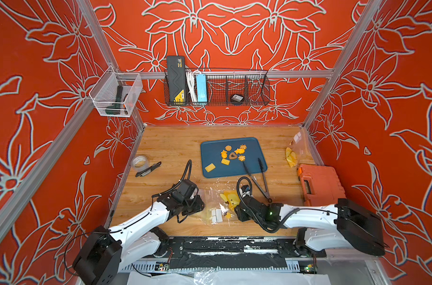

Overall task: Put the cookies into a resealable bag to prevent moisture
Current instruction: Pick up the ziploc bag from the center of the board.

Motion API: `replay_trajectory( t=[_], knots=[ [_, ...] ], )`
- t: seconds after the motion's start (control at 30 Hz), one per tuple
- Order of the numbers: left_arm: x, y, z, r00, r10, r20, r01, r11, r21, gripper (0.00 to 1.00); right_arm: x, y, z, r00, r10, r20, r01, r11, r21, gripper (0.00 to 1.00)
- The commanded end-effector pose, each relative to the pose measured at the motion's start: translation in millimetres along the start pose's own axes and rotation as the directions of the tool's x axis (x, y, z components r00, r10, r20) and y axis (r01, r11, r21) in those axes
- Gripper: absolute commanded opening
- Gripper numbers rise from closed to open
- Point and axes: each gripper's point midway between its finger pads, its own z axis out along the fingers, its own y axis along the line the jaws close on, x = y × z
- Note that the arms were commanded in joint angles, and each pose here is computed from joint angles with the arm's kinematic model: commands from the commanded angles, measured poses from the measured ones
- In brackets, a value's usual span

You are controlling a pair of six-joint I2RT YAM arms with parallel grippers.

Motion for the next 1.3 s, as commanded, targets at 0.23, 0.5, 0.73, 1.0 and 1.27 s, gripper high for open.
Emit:
replay_trajectory(
  t=[0.23,0.5,0.73,1.0,1.27],
  knots=[
    [11,-16,6,0.998,-0.017,-0.060,0.023,0.994,0.107,0.45,38,-38,6,0.993,0.047,-0.111,-0.034,0.993,0.109,0.53],
    [12,-36,2,0.995,-0.048,-0.085,0.065,0.976,0.209,0.41,38,-42,6,0.991,0.082,-0.101,-0.069,0.991,0.118,0.53],
    [11,-48,-9,0.993,-0.094,-0.065,0.109,0.947,0.302,0.30,35,-47,6,0.982,0.180,-0.059,-0.173,0.979,0.112,0.44],
    [21,-44,-4,0.989,-0.130,-0.077,0.148,0.933,0.327,0.35,36,-45,16,0.961,0.269,-0.065,-0.264,0.961,0.079,0.21],
    [26,-40,-3,0.987,-0.145,-0.070,0.160,0.934,0.319,0.32,40,-52,18,0.947,0.314,-0.063,-0.307,0.947,0.096,0.00]
  ],
)
